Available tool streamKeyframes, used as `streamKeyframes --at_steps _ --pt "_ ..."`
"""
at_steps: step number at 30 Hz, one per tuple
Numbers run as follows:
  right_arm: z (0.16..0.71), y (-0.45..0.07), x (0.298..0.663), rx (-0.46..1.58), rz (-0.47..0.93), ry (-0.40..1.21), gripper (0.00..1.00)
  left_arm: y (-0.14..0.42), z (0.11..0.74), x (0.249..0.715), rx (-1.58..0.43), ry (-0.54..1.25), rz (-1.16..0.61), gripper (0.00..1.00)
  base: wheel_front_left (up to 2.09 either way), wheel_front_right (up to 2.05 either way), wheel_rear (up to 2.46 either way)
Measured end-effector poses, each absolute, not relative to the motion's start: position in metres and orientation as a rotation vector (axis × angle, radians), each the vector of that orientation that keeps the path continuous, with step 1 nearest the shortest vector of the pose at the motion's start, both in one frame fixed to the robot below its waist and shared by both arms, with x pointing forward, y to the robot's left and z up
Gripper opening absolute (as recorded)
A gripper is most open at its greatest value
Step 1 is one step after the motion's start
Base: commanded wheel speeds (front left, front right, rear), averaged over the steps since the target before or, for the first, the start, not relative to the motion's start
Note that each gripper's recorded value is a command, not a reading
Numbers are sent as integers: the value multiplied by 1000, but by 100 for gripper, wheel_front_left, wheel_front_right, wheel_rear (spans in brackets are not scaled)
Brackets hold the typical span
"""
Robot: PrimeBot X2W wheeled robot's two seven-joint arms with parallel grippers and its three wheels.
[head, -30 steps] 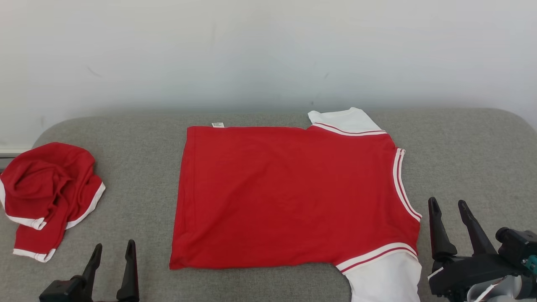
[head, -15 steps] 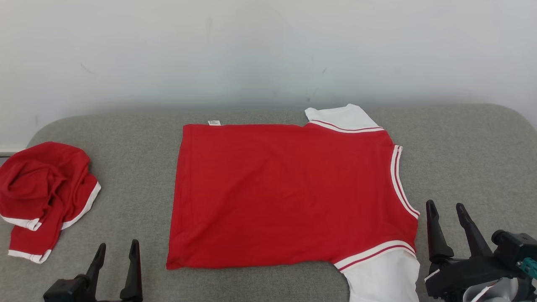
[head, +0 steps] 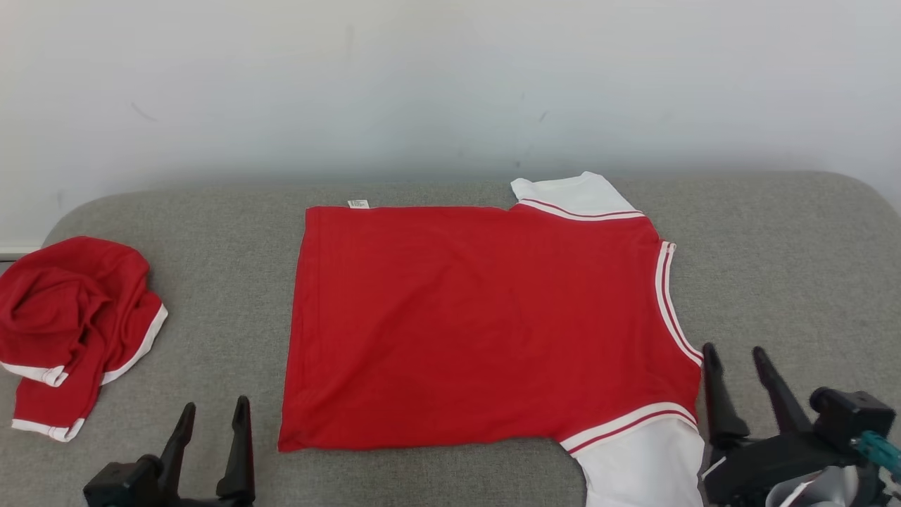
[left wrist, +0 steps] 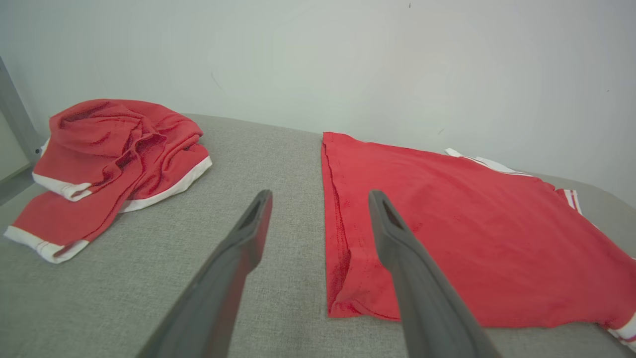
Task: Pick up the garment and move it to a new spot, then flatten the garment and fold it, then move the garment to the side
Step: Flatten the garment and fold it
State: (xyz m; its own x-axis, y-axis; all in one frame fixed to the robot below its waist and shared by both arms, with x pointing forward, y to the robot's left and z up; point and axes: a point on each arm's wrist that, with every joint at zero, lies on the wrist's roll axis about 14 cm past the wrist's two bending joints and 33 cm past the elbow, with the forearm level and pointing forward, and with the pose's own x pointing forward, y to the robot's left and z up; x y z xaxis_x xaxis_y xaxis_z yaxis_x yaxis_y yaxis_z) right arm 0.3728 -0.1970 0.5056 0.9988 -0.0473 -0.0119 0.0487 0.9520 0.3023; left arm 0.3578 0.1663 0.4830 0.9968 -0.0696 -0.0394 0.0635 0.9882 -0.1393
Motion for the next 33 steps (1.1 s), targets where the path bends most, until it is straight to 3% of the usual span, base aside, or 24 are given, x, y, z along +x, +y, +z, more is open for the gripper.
streamKeyframes --at_steps 5,9,14,23,33 --pt "496 -179 371 260 30 103 100 152 490 361 -179 55 -122 100 0 0 0" --pt "464 -177 354 220 59 269 100 143 463 354 -136 198 -174 100 0 0 0" --pt "444 -181 341 219 44 385 100 152 427 350 -59 376 -186 100 0 0 0" --pt "395 -191 315 222 2 623 100 148 402 369 28 529 -211 100 0 0 0" --pt "373 -198 303 239 -52 730 100 138 384 377 47 617 -243 100 0 0 0"
